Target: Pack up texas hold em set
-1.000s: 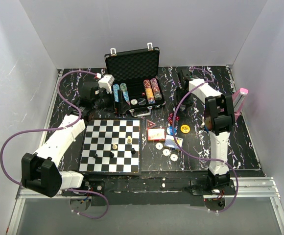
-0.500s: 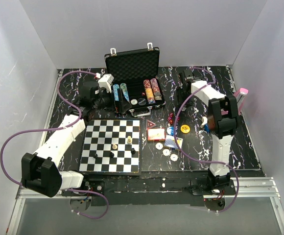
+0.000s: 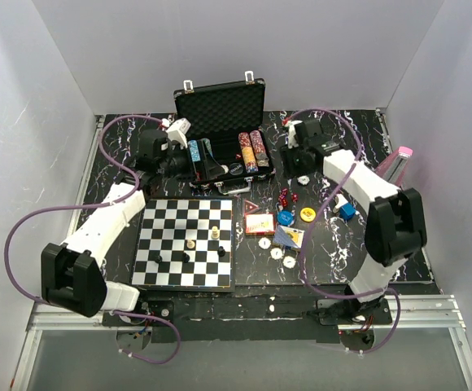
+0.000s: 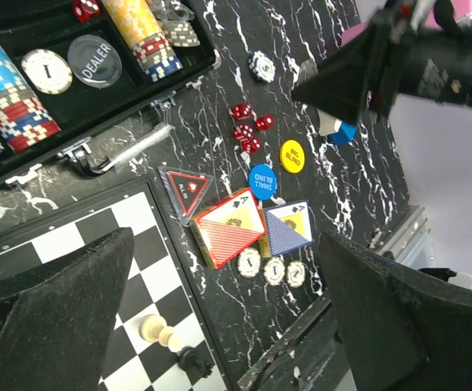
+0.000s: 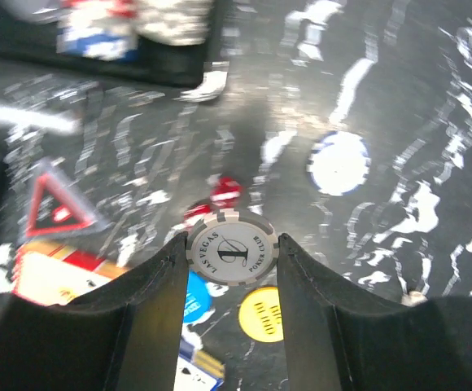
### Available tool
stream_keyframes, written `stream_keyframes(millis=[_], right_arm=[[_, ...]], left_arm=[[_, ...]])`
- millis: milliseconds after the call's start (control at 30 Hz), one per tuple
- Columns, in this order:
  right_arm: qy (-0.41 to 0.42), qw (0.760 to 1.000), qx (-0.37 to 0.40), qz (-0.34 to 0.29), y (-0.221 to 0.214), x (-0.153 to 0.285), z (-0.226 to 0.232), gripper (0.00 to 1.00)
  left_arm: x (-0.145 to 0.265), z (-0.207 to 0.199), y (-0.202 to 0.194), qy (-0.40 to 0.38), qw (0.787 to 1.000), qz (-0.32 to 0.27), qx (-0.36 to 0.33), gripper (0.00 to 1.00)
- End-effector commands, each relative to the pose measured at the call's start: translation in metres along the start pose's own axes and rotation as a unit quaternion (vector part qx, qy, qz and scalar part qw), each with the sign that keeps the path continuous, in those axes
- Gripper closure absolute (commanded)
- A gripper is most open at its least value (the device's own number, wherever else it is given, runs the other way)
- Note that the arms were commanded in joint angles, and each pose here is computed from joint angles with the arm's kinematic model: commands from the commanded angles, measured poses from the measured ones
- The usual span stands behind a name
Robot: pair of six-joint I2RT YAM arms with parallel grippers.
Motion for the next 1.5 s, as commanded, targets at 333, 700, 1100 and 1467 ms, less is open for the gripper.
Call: stream_keyframes(millis=[333,700,1100,1467], right_arm=[[0.232,0.941,0.2,-0.143,-0.029,0.103,0.133,0.99],[0.265,0.923,0.236,-0.149,-0.037,0.117,0.159,0.99],[0.261,0.923,0.242,-0.149,-0.037,0.116,0.161,0.99],[0.257,0.923,0.245,-0.148,-0.036,0.113,0.162,0.99]], left_arm=[[-0.019,-0.008,-0.006,-0.064,0.994,0.022,0.086,0.02],[-0.023,-0.027,-0.01,-0.142,0.986,0.033,0.076,0.09],[-0.039,-0.058,-0.028,-0.211,0.973,0.08,0.052,0.22],[-0.047,-0.066,-0.039,-0.238,0.963,0.11,0.054,0.59]])
Point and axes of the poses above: each gripper's point midway between its finger pads, its own x axis back along the fingers, its own z axis along the line the jaws close on, y = z × x, the point moved 6 cm from there along x, back along the fingers, and after that the axes turned 9 degrees about -x, right-handed, at the moved point
